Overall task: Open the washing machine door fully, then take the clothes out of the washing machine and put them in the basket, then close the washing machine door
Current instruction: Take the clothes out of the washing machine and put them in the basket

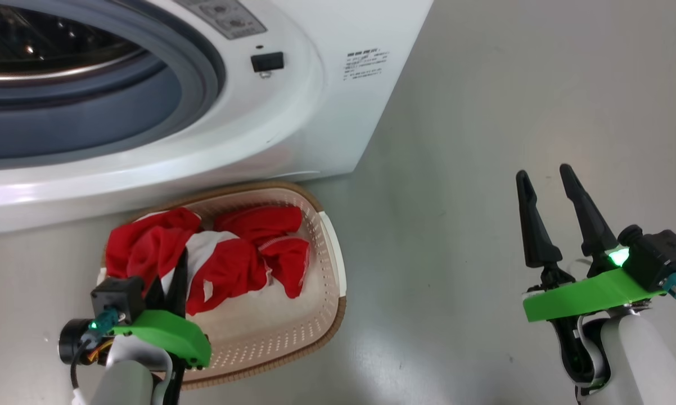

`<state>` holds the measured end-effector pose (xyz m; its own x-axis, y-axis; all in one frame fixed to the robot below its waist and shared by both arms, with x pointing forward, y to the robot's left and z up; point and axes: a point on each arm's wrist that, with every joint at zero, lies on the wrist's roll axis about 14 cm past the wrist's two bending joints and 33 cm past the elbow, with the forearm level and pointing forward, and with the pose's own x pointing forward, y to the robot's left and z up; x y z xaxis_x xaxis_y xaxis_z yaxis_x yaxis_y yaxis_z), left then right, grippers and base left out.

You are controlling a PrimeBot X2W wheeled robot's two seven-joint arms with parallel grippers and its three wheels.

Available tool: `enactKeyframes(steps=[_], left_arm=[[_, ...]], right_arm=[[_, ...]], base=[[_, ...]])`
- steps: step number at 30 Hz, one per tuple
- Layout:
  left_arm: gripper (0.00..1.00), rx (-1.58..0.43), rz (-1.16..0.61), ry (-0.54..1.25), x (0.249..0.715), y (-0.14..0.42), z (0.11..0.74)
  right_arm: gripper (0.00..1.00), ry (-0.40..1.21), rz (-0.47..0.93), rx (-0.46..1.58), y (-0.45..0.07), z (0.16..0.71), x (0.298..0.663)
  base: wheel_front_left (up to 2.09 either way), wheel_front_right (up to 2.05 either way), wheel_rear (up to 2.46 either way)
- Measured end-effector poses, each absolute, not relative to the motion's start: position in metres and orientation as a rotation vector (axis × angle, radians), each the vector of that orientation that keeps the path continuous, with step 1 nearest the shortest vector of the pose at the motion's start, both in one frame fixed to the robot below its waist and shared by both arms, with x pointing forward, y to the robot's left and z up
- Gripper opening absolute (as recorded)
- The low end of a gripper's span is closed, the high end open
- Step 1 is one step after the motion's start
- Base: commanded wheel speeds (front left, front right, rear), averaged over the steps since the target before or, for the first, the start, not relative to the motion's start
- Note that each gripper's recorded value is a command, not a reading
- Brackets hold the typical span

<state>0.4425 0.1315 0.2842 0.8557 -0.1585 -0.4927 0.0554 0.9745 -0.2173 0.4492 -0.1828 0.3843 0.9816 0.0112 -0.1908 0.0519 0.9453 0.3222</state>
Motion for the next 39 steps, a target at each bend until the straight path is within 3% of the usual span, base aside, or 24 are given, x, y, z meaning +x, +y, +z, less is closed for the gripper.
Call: enactKeyframes(steps=[21, 23, 25, 26, 28, 39], left_arm=[[0.00, -0.290, -0.123, 0.808, 0.418, 0.107, 0.204], [0.28, -0.291, -0.125, 0.808, 0.419, 0.108, 0.205], [0.48, -0.295, -0.117, 0.811, 0.418, 0.110, 0.205], [0.75, -0.297, -0.114, 0.810, 0.419, 0.111, 0.205], [0.97, -0.295, -0.113, 0.804, 0.420, 0.112, 0.207], [1.00, -0.316, -0.104, 0.712, 0.436, 0.115, 0.238]], right_arm=[[1.00, 0.268, 0.002, 0.340, -0.171, 0.341, 0.466], [1.00, 0.268, 0.003, 0.340, -0.171, 0.342, 0.466], [1.00, 0.266, 0.005, 0.341, -0.170, 0.342, 0.467], [1.00, 0.266, 0.006, 0.341, -0.170, 0.343, 0.467], [1.00, 0.263, 0.009, 0.341, -0.169, 0.344, 0.467], [1.00, 0.222, 0.023, 0.343, -0.166, 0.364, 0.468]], base=[[0.00, 0.00, 0.00], [0.00, 0.00, 0.00], [0.00, 0.00, 0.00], [0.00, 0.00, 0.00], [0.00, 0.00, 0.00], [0.00, 0.00, 0.00]])
